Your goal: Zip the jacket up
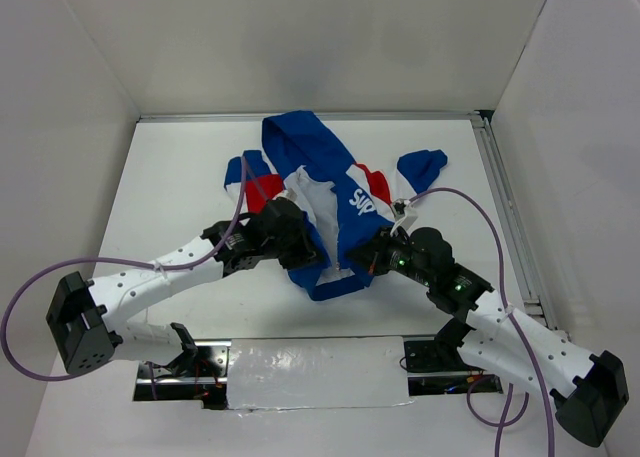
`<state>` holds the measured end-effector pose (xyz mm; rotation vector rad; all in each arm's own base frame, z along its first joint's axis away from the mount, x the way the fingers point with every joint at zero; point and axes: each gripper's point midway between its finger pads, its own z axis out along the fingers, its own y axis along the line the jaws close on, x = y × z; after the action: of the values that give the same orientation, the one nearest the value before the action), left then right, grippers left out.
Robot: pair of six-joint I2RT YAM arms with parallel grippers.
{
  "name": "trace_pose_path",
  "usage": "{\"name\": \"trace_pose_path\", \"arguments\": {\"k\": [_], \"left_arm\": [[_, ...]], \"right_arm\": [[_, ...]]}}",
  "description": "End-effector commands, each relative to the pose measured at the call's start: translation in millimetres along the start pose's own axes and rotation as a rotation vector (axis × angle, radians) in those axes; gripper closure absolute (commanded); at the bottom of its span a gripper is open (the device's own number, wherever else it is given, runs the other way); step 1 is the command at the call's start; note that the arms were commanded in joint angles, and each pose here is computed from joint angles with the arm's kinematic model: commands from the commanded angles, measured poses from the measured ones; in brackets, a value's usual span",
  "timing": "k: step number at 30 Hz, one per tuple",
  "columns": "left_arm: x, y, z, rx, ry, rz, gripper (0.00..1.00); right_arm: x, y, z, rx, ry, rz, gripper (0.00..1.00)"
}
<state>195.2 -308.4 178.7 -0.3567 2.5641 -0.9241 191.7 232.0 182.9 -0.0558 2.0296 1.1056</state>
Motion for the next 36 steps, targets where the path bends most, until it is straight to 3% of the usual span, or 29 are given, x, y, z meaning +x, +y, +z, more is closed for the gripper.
{"name": "trace_pose_path", "arguments": {"k": [1, 36], "left_arm": [[-11, -24, -5, 0.049, -0.039, -0.038, 1.00], [-1, -25, 3, 0.058, -0.025, -0.034, 1.00]], "right_arm": [[-11, 16, 1, -0.075, -0.051, -0.006, 1.00], [-15, 20, 8, -0.078, -0.057, 0.044, 1.00]]}}
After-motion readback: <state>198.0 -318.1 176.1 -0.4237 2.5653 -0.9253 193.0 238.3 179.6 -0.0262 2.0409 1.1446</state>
